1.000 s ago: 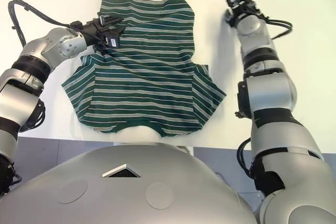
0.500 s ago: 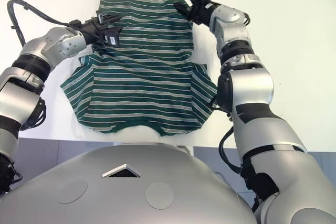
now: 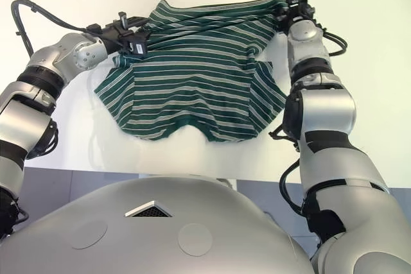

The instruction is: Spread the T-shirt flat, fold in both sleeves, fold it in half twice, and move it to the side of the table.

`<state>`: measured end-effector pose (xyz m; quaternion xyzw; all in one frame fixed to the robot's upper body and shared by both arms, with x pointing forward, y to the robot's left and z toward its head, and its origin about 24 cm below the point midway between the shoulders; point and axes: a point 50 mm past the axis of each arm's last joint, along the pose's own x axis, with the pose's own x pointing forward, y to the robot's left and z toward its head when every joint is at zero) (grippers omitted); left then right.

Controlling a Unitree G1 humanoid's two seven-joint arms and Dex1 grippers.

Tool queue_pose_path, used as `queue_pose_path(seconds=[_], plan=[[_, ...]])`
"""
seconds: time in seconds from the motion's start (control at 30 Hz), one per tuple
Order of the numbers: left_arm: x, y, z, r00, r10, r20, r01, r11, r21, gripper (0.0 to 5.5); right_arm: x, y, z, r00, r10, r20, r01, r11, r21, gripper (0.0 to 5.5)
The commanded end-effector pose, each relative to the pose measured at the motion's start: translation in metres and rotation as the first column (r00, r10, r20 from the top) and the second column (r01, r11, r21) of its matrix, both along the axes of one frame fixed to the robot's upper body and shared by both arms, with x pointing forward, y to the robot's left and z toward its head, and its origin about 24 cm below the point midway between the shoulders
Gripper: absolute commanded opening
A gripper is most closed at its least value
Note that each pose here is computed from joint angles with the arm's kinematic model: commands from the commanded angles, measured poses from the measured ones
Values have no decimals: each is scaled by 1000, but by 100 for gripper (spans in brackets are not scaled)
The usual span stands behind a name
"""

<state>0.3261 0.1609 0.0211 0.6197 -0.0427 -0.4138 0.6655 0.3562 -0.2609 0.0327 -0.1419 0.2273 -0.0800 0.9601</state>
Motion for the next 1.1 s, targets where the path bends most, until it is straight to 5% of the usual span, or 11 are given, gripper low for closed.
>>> queue_pose_path(seconds=[0.03, 0.17, 0.3, 0.5, 0.63, 0.7, 0.8, 0.93, 1.1], plan=[[-53, 33, -72, 962, 87, -257, -25, 972, 233, 144, 11, -6, 29, 989, 83, 126, -103, 981, 164, 264], [-45, 31, -63, 967, 97, -236, -54, 981, 184, 144, 3, 36, 2, 899, 438, 18, -431, 875, 221, 264], [-20, 50, -22, 972, 181, -149, -172, 982, 72, 144, -4, 43, -7, 843, 538, -2, -526, 826, 202, 264], [-8, 81, 5, 955, 289, -70, -283, 956, 80, 144, 5, 54, 31, 733, 608, 304, -676, 697, 237, 264], [9, 71, 15, 931, 364, 11, -363, 930, -56, 144, -37, 89, 27, 374, 868, 327, -916, 291, 276, 264], [22, 47, 34, 903, 425, -63, -414, 824, -387, 144, -70, 100, 5, 185, 969, 165, -944, 128, 305, 264], [34, 32, 79, 905, 400, -145, -357, 526, -772, 144, -88, 81, -20, 169, 980, -106, -943, 192, 271, 264], [35, 42, 119, 917, 371, -148, -276, 322, -906, 144, -131, 48, -24, 82, 966, -245, -943, 155, 295, 264], [23, 42, 130, 926, 354, -133, -250, 308, -918, 144, -186, 57, 30, -106, 994, -6, -895, -93, 436, 264]])
